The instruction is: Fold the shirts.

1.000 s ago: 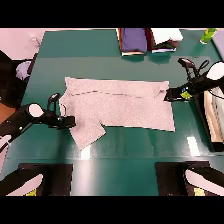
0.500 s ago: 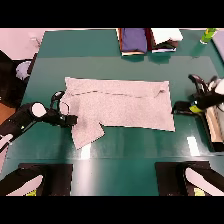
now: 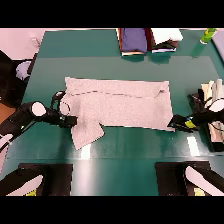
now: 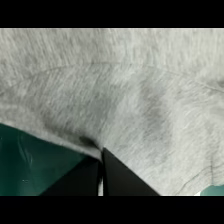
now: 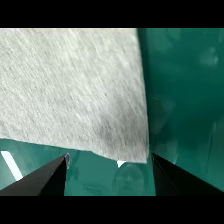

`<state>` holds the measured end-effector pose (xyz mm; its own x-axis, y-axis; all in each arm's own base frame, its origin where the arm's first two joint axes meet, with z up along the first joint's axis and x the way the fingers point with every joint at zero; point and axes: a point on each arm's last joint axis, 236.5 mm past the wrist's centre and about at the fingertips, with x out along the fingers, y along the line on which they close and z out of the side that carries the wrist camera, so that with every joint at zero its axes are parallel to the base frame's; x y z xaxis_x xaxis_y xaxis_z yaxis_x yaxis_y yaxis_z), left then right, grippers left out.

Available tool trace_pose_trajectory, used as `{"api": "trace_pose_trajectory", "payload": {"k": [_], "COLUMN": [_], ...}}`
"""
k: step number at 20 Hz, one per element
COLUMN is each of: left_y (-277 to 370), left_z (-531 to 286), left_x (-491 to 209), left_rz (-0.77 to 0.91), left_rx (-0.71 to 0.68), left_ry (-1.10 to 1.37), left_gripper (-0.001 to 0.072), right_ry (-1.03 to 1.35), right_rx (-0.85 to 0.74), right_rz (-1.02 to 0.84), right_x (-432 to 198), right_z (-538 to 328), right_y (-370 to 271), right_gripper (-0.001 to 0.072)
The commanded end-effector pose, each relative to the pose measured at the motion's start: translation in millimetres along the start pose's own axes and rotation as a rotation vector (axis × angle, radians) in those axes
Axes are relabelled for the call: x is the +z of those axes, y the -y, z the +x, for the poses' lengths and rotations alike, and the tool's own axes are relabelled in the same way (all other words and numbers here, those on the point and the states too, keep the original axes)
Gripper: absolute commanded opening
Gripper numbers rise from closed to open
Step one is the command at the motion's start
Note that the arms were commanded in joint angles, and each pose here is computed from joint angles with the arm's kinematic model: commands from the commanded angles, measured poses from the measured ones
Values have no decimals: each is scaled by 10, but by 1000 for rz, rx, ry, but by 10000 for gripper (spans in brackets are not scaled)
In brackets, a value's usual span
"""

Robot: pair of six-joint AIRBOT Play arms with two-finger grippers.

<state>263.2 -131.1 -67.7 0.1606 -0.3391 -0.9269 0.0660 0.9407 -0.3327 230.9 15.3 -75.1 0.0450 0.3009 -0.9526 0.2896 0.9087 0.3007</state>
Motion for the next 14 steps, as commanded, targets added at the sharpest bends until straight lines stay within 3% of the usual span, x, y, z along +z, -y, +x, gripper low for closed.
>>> {"api": "trace_pose_trajectory", "payload": {"k": [1, 3, 4, 5, 6, 7, 14], "left_y": [-18, -57, -83, -112, -133, -154, -154], "left_z": [-4, -6, -7, -11, -21, -61, -809], "left_x": [-36, -65, -93, -132, -179, -217, -629], "left_rz": [12, 22, 30, 37, 43, 54, 128], "left_rx": [8, 23, 34, 47, 55, 67, 120], "left_ry": [-16, -28, -40, -57, -77, -87, -63], "left_gripper": [23, 23, 23, 23, 23, 22, 22], "right_ry": [-40, -63, -66, -64, -62, -53, -8], "right_rx": [2, -8, -14, -36, -68, -102, -235], "right_rz": [-19, -60, -87, -121, -163, -203, -305], "right_x": [36, 70, 86, 105, 111, 114, -212], "right_z": [184, 229, 239, 228, 201, 150, -483], "right_y": [-124, -204, -255, -264, -258, -236, -40], "right_gripper": [530, 426, 336, 174, 64, 13, 13]}}
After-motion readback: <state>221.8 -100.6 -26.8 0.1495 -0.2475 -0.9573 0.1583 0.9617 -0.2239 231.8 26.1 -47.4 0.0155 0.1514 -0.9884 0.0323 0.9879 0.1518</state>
